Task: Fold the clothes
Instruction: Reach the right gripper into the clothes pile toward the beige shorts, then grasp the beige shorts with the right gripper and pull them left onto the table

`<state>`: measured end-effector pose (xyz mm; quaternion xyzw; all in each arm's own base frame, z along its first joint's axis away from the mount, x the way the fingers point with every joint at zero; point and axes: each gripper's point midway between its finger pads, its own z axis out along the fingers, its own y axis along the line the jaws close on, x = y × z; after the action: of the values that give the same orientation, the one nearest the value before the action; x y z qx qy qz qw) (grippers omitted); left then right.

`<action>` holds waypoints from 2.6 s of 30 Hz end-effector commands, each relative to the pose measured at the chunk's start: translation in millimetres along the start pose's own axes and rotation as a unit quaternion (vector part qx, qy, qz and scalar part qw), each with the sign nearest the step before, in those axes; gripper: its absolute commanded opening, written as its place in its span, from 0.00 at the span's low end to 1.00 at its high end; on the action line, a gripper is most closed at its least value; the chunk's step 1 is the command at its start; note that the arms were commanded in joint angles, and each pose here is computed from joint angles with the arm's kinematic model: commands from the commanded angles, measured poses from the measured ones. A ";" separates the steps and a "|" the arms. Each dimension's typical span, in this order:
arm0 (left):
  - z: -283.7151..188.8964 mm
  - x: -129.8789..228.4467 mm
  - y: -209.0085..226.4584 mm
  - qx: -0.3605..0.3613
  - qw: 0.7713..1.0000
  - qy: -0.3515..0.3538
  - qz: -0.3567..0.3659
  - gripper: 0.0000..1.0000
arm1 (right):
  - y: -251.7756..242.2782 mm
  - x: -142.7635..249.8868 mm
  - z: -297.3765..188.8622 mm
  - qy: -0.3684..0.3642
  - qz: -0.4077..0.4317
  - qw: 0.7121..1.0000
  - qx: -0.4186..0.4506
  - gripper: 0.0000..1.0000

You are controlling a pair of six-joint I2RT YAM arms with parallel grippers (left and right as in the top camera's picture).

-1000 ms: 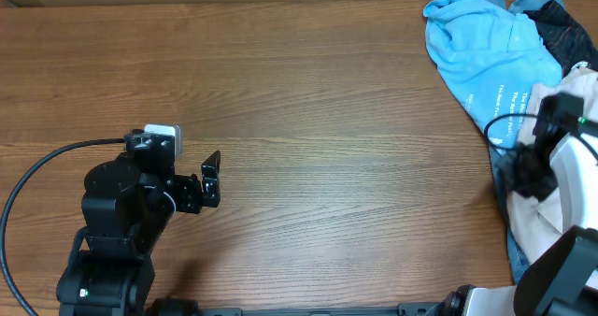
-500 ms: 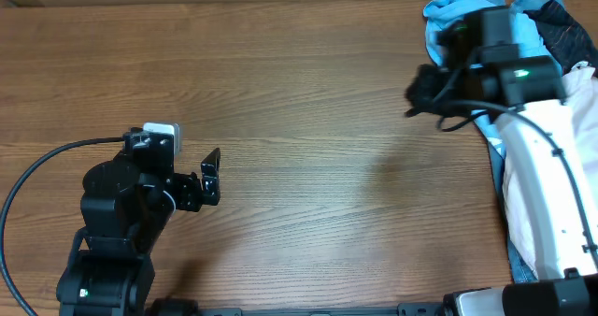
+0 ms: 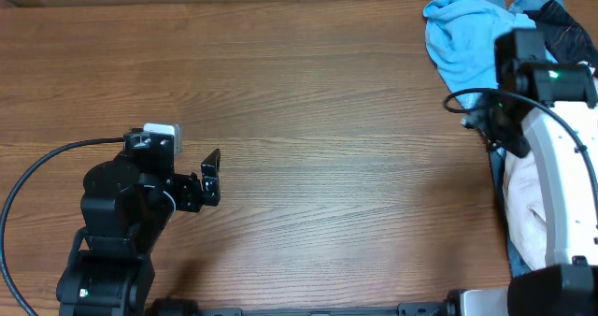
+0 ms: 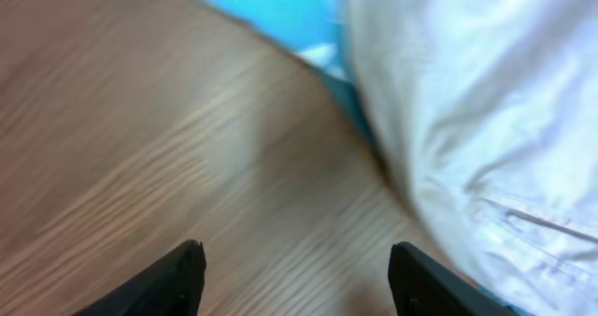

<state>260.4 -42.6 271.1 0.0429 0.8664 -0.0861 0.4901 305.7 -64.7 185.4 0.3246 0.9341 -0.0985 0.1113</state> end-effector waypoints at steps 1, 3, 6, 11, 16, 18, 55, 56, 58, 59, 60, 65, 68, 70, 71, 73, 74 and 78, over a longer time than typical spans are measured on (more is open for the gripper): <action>-5.0 -10.3 -2.9 0.006 1.000 -0.013 -0.001 1.00 | -30.9 12.2 31.3 0.025 0.033 0.998 0.045 0.67; -5.0 -11.5 -3.0 0.006 1.000 -0.016 -0.001 1.00 | -45.1 21.9 57.1 0.043 0.051 0.996 0.059 0.67; -5.1 -13.3 -3.2 0.006 1.000 -0.020 -0.001 1.00 | -64.9 29.9 89.5 0.050 0.082 0.992 0.076 0.67; -5.1 -13.3 -3.2 0.006 1.000 -0.020 -0.001 1.00 | -84.3 35.5 127.5 0.048 0.138 0.987 0.066 0.67; -5.2 -14.1 -3.3 0.007 1.000 -0.021 -0.001 1.00 | -81.4 38.7 135.4 0.056 0.153 0.986 0.042 0.04; -5.1 -14.2 -3.3 0.007 1.000 -0.021 -0.001 1.00 | -75.6 38.2 134.9 0.060 0.150 0.986 0.027 0.04; -5.0 -14.1 -3.3 0.007 1.000 -0.021 -0.001 1.00 | 215.1 65.2 -115.5 -0.079 -0.238 0.908 -0.336 0.04; -5.1 -14.1 -3.2 0.007 1.000 -0.021 -0.001 1.00 | 226.9 67.8 -116.6 -0.084 -0.244 0.902 -0.346 0.04; -5.1 -14.1 -3.3 0.007 1.000 -0.021 -0.001 1.00 | 253.1 72.7 -120.3 -0.094 -0.256 0.887 -0.373 0.04; -5.1 -14.1 -3.2 0.007 1.000 -0.021 -0.001 1.00 | 264.1 73.3 -121.8 -0.101 -0.259 0.880 -0.384 0.04; -5.0 -14.1 -3.2 0.007 1.000 -0.021 -0.001 1.00 | 274.7 73.5 -123.5 -0.110 -0.262 0.874 -0.394 0.04; -5.1 -14.1 -3.3 0.007 1.000 -0.021 -0.001 1.00 | 289.6 63.9 -131.6 -0.139 -0.261 0.861 -0.415 0.49; -5.1 -14.0 -3.3 0.007 1.000 -0.021 -0.001 1.00 | 278.4 54.1 -133.7 -0.152 -0.272 0.859 -0.407 0.80; -5.1 -14.2 -3.3 0.007 1.000 -0.021 -0.001 1.00 | 263.6 45.7 -132.4 -0.155 -0.273 0.863 -0.395 0.82; -5.0 -14.1 -3.3 0.007 1.000 -0.021 -0.001 1.00 | 255.1 41.5 -130.9 -0.153 -0.269 0.868 -0.388 0.83; -4.8 -14.9 -3.4 0.007 1.000 -0.023 -0.001 1.00 | 234.1 31.4 -125.3 -0.144 -0.254 0.882 -0.370 0.75; -4.5 -15.4 -3.5 0.007 1.000 -0.023 -0.002 1.00 | 223.5 26.7 -121.6 -0.139 -0.246 0.889 -0.360 0.59; 0.4 -17.8 -3.1 0.009 0.999 -0.023 -0.043 1.00 | 175.9 8.4 -103.5 -0.110 -0.204 0.920 -0.317 0.04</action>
<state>265.4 -43.0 277.5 0.0327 0.8595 -0.0928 0.5016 398.4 128.5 234.7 0.0407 0.9534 0.1496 0.2590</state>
